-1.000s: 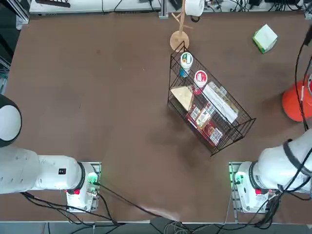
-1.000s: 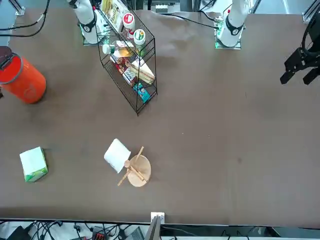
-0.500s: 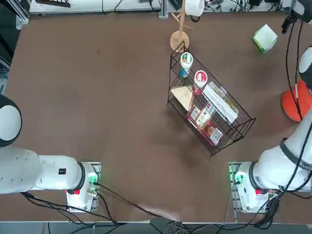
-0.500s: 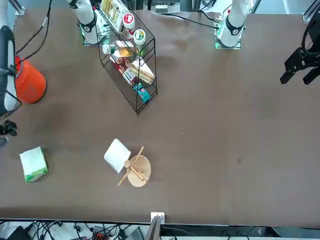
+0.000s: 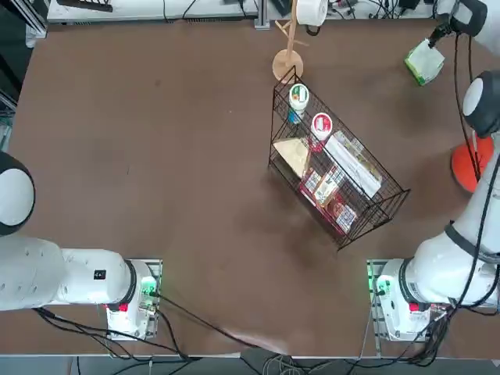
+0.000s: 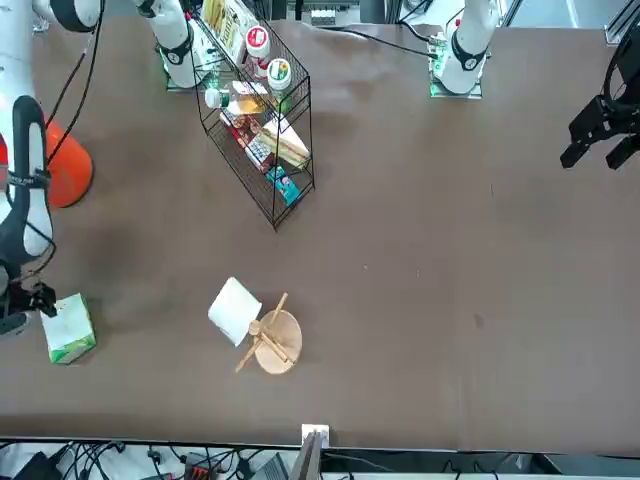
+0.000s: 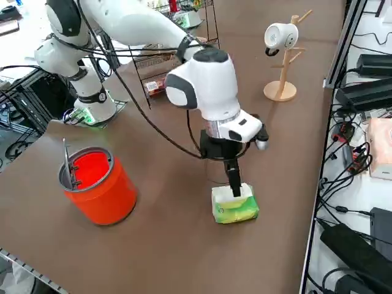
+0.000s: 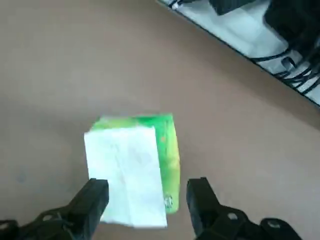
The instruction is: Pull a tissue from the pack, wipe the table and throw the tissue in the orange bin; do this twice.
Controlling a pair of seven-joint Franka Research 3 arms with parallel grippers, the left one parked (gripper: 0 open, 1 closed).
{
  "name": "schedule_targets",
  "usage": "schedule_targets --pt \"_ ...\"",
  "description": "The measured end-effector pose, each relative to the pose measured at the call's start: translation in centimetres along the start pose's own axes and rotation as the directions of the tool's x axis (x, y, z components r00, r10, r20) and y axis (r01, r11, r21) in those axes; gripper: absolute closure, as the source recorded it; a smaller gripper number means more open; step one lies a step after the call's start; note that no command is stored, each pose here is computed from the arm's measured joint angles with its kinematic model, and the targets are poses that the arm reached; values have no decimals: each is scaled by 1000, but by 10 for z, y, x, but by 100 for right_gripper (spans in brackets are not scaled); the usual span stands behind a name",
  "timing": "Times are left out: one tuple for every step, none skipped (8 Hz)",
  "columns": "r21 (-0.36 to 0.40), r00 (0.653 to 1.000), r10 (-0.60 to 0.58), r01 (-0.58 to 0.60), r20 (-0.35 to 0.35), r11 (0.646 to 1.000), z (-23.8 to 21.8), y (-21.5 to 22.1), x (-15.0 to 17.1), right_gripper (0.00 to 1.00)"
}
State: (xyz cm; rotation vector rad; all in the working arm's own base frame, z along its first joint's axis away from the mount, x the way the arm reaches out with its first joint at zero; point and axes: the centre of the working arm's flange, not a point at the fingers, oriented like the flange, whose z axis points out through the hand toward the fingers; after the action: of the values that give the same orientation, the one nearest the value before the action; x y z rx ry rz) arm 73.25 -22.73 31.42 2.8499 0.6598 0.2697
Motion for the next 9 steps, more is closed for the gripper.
schedule_targets --pt "14 999 35 -35 -20 999 6 6 -2 7" --pt "45 995 82 -80 -47 996 12 12 -4 8" --pt "94 988 133 -126 -79 988 19 13 -6 7" --pt "130 981 169 -156 -96 979 25 12 -6 8" --pt "148 976 191 -175 -102 973 31 13 -8 10" --pt "151 973 207 -191 -104 970 37 19 -13 11" --pt "150 970 222 -205 -103 967 43 27 -19 11" --pt "159 965 240 -222 -104 962 48 31 -24 11" --pt "178 959 263 -241 -111 954 52 31 -25 13"
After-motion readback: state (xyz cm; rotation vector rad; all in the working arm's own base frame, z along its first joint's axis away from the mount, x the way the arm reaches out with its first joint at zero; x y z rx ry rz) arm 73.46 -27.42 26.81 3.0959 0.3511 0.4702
